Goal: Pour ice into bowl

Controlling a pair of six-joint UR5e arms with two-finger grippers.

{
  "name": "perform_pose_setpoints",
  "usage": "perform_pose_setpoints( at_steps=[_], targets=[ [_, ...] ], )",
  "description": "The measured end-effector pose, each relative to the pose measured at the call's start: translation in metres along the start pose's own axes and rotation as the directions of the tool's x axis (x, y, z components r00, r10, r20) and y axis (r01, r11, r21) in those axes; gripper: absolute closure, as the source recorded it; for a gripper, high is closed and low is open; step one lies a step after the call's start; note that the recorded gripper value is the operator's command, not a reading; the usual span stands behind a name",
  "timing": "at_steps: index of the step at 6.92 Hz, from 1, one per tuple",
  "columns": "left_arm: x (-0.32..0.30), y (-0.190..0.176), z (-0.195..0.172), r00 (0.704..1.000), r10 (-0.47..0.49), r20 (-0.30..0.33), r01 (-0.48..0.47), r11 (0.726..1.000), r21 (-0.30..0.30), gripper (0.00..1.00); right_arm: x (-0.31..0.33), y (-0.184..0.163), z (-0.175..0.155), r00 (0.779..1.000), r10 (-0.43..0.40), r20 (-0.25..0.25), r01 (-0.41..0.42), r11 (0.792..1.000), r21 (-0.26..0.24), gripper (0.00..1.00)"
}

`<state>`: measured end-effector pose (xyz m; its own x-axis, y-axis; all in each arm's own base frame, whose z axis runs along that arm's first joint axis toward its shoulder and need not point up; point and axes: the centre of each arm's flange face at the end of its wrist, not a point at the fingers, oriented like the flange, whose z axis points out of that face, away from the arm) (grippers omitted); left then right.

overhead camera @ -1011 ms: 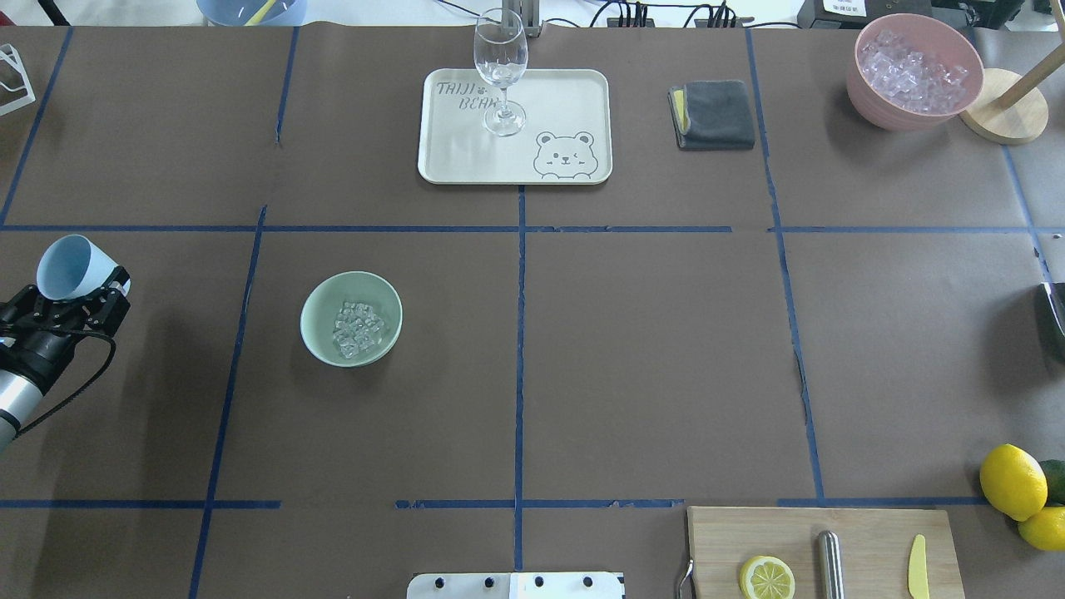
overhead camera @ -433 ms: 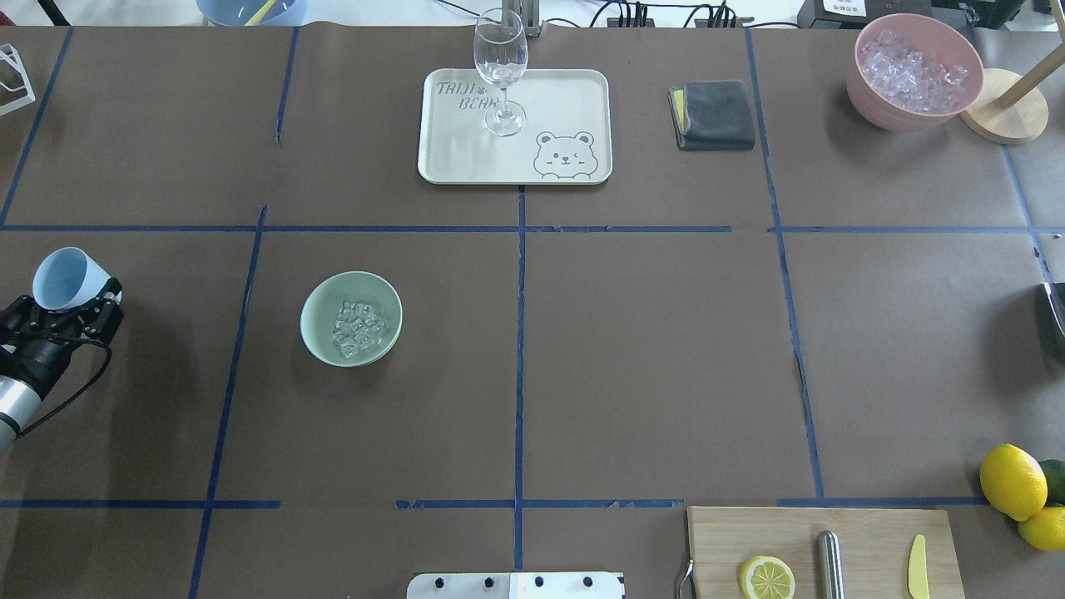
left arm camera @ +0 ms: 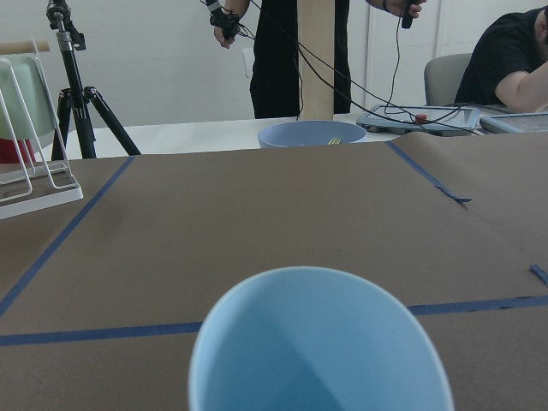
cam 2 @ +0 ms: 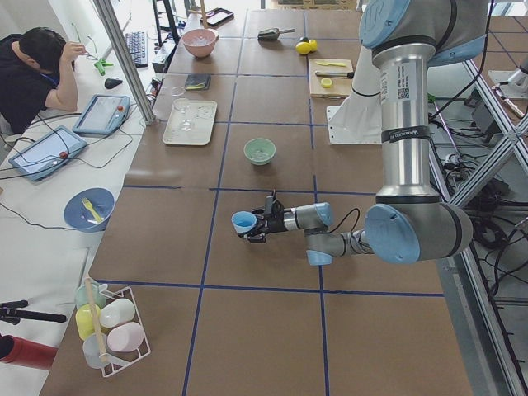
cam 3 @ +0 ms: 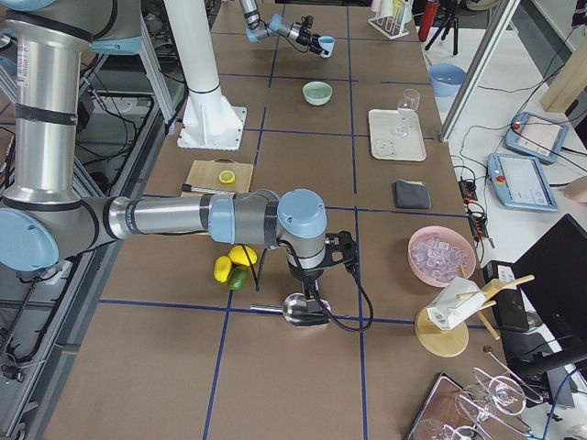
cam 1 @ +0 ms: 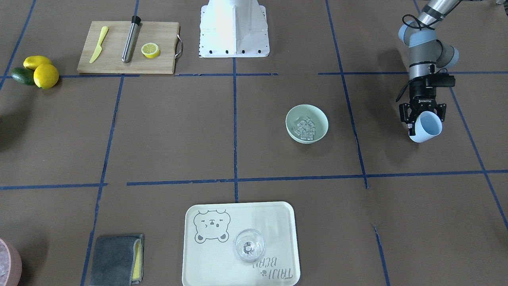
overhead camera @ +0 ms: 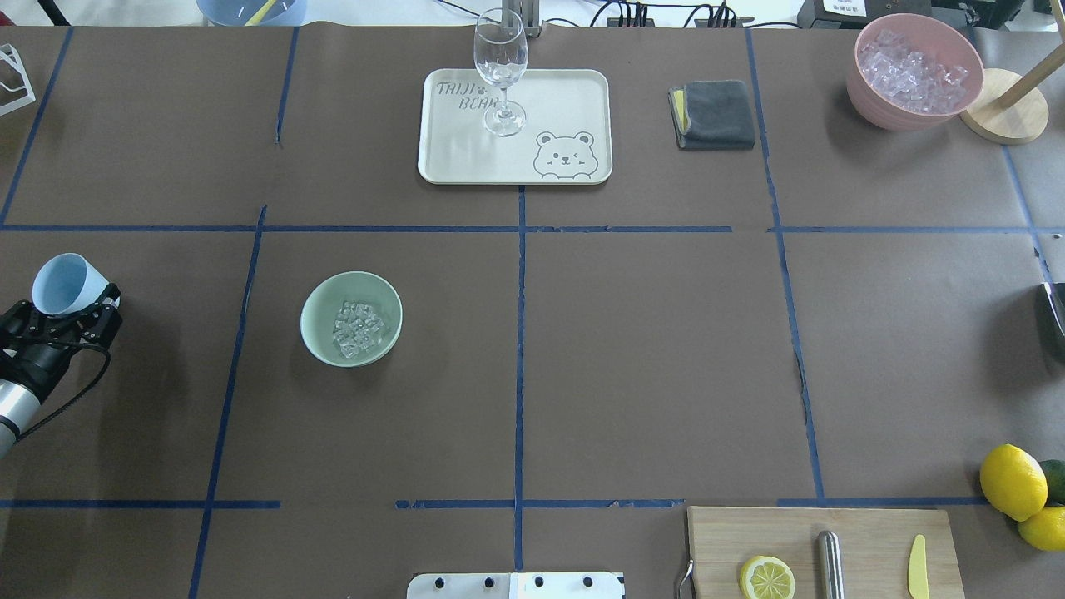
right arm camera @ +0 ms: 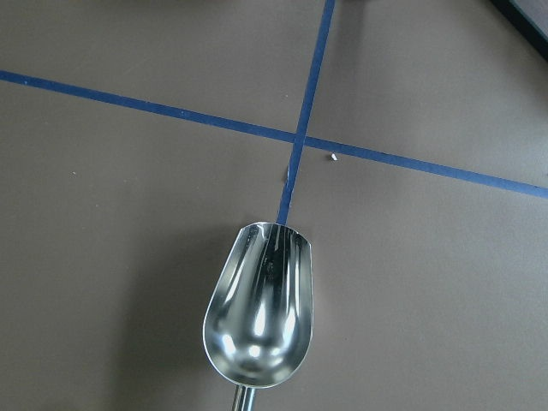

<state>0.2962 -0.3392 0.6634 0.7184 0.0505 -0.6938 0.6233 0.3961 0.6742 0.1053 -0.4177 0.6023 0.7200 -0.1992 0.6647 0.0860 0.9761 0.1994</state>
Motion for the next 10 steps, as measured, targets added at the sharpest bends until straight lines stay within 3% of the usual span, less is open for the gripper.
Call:
perform_pose_setpoints(
  at_steps=[1, 3, 7, 10],
  targets=[
    [0.001, 0.003, -0.001, 1.000, -0.022, -0.003, 0.022, 1.000, -0.005, 0.66, 0.000, 0.000, 0.000, 1.000, 0.000, 0.000, 0.000, 1.000, 0.001, 0.00],
    [0.002, 0.006, -0.002, 0.999, -0.036, -0.005, 0.036, 0.999, -0.010, 0.00, 0.000, 0.000, -0.001, 1.000, 0.001, 0.000, -0.001, 1.000, 0.002, 0.00],
    [0.002, 0.004, -0.004, 1.000, -0.023, -0.013, 0.023, 1.000, -0.013, 0.00, 0.000, 0.000, -0.002, 1.000, 0.000, -0.001, 0.000, 1.000, 0.004, 0.00],
    [0.016, -0.019, -0.018, 0.996, 0.044, -0.084, -0.047, 0.998, -0.037, 0.00, 0.000, -0.001, -0.002, 1.000, 0.000, -0.002, 0.000, 1.000, 0.003, 0.00]
  ],
)
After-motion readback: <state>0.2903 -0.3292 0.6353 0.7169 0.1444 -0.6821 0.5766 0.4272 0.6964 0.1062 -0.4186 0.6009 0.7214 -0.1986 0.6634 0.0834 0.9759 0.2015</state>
